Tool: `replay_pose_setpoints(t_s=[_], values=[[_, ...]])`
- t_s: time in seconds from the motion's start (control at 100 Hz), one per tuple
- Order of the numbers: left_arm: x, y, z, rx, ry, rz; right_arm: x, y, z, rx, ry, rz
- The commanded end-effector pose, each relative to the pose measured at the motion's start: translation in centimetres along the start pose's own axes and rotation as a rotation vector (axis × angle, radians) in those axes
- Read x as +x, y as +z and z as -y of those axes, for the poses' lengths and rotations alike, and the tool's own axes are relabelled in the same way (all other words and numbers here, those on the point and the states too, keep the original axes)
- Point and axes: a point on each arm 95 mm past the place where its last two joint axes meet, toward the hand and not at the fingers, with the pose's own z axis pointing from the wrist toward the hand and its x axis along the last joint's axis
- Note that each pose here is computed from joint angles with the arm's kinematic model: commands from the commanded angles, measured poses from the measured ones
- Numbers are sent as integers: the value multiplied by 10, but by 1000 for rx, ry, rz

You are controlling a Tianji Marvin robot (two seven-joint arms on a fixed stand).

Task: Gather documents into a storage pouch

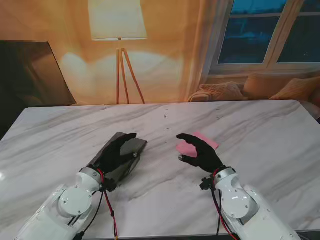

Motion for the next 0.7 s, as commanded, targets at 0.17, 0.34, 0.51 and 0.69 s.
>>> replay_pose_setpoints(t_s=[0.17, 0.34, 0.51, 0.69], values=[[-2, -1, -4, -22, 0, 22, 0, -2, 2, 7, -2, 5], [-1, 3, -6, -33, -3, 37, 0, -3, 1, 4, 5, 1], [-1, 7, -7, -19, 20, 63, -3, -2, -4, -8, -1, 7], [-1, 7, -7, -1, 83, 99, -6, -2, -3, -3, 7, 29]])
